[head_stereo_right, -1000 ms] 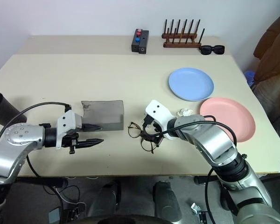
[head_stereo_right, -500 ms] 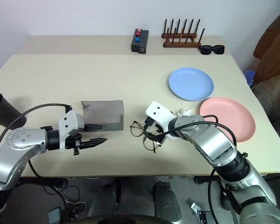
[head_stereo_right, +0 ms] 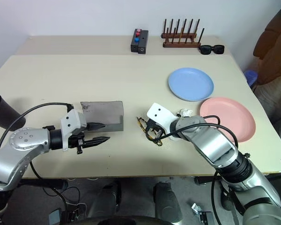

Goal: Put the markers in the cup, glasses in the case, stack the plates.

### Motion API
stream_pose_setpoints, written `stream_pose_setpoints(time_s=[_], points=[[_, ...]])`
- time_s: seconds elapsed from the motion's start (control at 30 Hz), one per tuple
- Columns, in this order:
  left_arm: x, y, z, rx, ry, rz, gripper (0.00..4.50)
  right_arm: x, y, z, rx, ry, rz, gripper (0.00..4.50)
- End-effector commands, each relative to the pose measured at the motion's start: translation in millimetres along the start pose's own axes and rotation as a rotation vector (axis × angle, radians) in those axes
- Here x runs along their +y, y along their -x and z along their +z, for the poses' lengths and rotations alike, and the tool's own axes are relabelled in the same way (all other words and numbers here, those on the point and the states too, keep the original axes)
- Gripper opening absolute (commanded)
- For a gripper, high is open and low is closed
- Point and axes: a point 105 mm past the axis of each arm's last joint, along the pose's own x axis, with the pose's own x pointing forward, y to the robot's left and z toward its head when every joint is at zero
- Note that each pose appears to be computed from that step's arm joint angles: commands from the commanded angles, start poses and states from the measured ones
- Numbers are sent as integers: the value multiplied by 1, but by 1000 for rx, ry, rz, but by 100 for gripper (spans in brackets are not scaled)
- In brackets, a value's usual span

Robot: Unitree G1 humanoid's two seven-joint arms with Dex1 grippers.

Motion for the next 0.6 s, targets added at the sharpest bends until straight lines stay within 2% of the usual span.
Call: stream_pose_setpoints(time_s=[0.03, 0.1, 0.2, 0.27, 0.43, 0.6], points=[[1, 7, 9, -21, -34, 29, 240, 3, 6, 18, -77, 16, 25, 3], [1, 8, 9, -20, -32, 32, 240, 4, 6, 20, -86, 15, 34, 3], [1, 8, 8, -22, -28, 37, 240, 6, 7, 26, -117, 10, 53, 86], [1, 8, 8, -22, -27, 39, 240, 8, 9, 30, -139, 10, 71, 174], [2, 7, 8, -21, -27, 40, 240, 16, 11, 36, -170, 9, 111, 440], [1, 6, 8, -20, -27, 39, 240, 8, 6, 22, -137, -147, 86, 446]])
